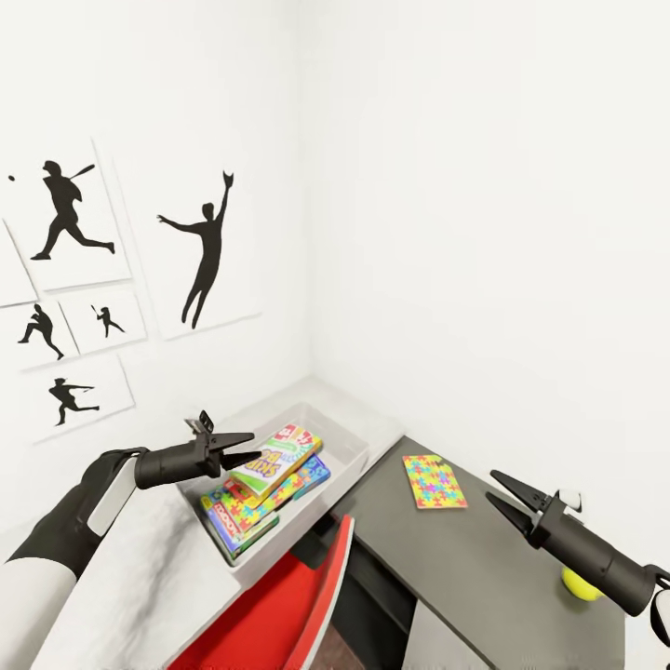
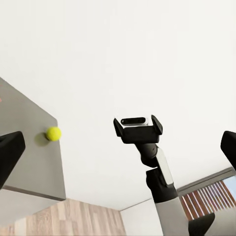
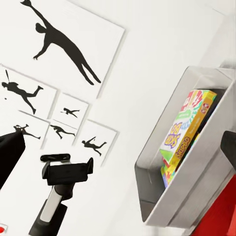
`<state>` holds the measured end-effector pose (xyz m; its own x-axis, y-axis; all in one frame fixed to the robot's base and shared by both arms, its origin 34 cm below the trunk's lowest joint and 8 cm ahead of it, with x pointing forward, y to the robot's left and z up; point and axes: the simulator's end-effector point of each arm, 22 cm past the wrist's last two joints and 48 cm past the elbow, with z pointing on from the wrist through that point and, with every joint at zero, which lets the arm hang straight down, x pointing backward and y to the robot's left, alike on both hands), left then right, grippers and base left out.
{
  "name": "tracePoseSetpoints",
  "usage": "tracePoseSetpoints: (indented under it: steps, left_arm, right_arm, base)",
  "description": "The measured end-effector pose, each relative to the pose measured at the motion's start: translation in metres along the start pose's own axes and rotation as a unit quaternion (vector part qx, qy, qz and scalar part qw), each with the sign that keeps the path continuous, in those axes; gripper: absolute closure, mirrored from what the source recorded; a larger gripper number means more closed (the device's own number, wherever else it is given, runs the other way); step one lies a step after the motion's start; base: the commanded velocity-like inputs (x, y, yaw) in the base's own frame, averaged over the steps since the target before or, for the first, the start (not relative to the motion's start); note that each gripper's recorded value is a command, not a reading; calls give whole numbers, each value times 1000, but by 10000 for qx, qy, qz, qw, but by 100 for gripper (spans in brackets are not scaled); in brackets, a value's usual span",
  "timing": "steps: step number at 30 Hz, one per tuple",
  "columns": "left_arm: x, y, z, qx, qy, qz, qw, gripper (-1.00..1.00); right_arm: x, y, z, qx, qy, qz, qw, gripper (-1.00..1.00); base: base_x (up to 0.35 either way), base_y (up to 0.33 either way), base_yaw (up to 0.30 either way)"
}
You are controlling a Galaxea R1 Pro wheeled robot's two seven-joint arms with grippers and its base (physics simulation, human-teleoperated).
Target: Put all the toys in the child's room - the three board games (two on the bed and one on the table), the two jigsaw puzzles on the table, and the tennis ball on the table - inside the toy box on the table in the child's room.
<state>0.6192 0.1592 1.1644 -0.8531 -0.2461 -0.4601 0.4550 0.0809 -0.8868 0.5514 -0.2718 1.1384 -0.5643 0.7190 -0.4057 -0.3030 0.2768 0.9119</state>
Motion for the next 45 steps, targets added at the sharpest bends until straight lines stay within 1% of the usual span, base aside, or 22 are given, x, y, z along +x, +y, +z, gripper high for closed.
tracePoseSetpoints:
  steps: [4, 10, 14, 16, 21, 45]
  left_arm:
    - [0, 0, 0, -1, 1, 2, 10000, -100]
    - [0, 0, 1, 2, 7, 1, 10000, -100]
    - [0, -8, 4, 42, 55, 124, 9999, -100]
    - [0, -14, 6, 79, 83, 209, 9997, -100]
    - [0, -18, 7, 101, 98, 270, 9995, -100]
    - [-1, -23, 6, 107, 99, 321, 9994, -100]
  right_arm:
    - [0, 4, 1, -51, -4, -23, 10000, -100]
    - [0, 4, 1, -57, -5, -18, 10000, -100]
    - [0, 4, 1, -66, -6, -18, 10000, -100]
    - [0, 5, 1, -69, -8, -19, 10000, -100]
    - [0, 5, 1, -71, -11, -24, 10000, -100]
    - [0, 4, -1, -45, -11, -13, 10000, -100]
  base:
    - [-22, 0, -11]
    - [-82, 15, -1]
    - [-255, 69, -94]
    - [-135, 29, -207]
    - [-39, 8, -257]
    - [-1, 0, -276]
